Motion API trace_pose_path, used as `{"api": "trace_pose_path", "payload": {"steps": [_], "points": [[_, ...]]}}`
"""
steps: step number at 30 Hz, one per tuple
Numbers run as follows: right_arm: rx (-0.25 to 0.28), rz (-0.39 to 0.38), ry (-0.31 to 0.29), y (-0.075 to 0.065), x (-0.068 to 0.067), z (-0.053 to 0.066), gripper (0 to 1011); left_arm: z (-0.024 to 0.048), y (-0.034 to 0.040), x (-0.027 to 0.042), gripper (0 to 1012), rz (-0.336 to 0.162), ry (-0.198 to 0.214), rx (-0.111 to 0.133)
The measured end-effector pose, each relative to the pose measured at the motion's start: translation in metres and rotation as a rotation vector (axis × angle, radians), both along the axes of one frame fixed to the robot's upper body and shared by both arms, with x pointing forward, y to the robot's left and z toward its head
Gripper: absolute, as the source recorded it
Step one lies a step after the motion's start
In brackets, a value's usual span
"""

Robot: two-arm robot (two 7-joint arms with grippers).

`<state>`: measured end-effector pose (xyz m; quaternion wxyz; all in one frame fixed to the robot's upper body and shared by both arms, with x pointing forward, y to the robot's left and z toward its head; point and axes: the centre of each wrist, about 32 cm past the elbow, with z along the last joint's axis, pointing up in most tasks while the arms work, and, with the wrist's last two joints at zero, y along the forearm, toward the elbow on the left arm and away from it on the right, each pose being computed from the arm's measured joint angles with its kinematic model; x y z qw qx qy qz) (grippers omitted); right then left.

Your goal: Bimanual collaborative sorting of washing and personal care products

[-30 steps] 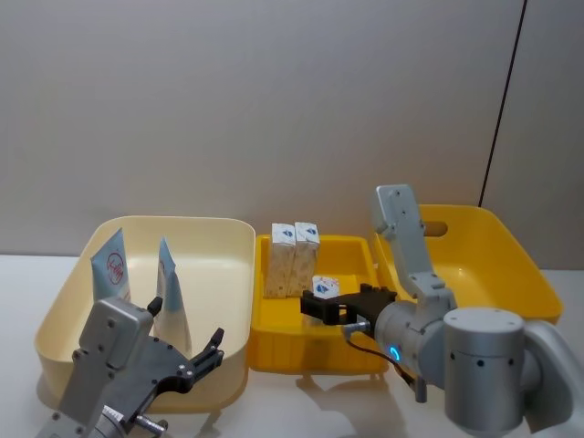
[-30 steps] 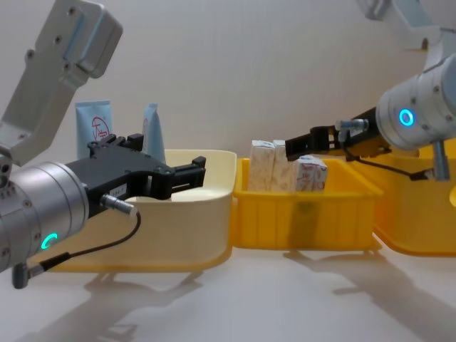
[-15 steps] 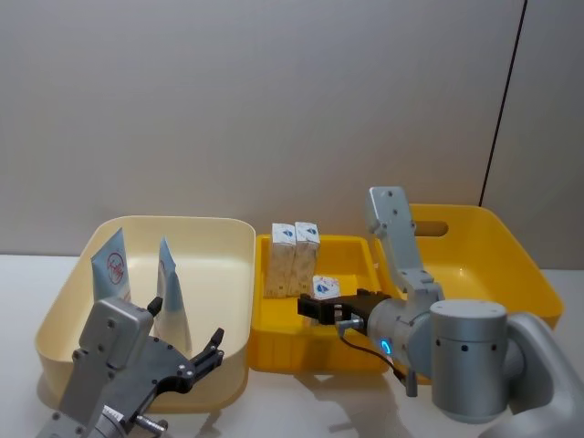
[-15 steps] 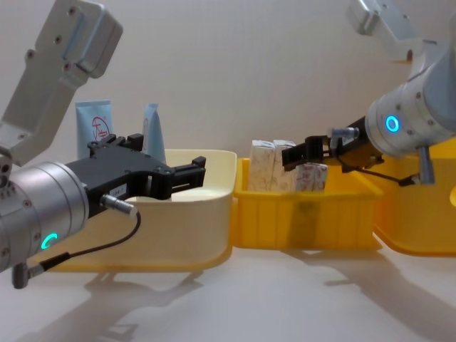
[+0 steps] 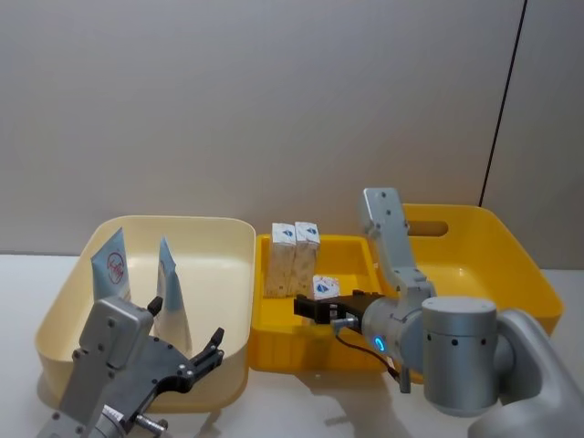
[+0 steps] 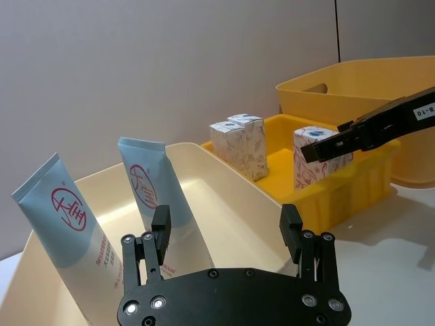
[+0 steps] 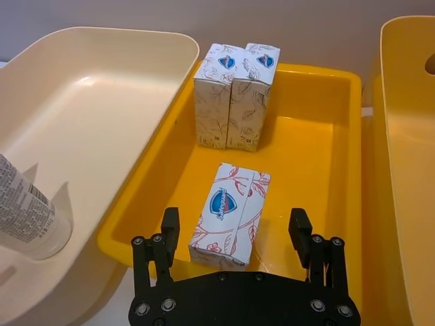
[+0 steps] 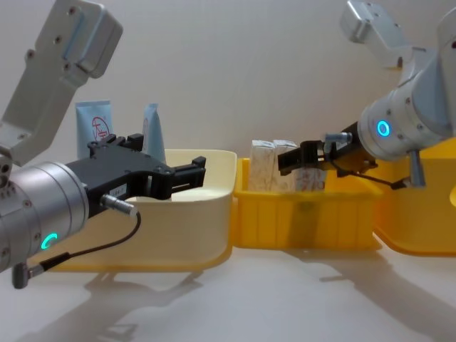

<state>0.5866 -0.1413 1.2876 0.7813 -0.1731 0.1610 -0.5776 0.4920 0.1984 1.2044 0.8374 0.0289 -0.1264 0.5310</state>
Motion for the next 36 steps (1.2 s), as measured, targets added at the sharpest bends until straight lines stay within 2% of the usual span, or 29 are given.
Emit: {"api": "trace_pose_path", "payload": {"steps": [7,10,14,27,36], "points": [[0.006,0.005,-0.002,0.0003,0.0024,-0.0014,1001,0.0,0.0,0.0,1000,0.0,0.0,0.0],[0.008,0.008,-0.003,0.0004,0.0031,-0.0019,952,0.0,0.0,0.0,1000,0.0,0.0,0.0],[0.01,0.01,-0.003,0.0006,0.0037,-0.0023,866,0.0,0.0,0.0,1000,0.0,0.0,0.0],[0.013,0.013,-0.004,0.0006,0.0049,-0.003,454,0.0,0.0,0.0,1000,0.0,0.0,0.0],[0.014,0.013,-0.004,0.0008,0.0051,-0.0032,443,0.0,0.0,0.0,1000,0.0,0.0,0.0]]}}
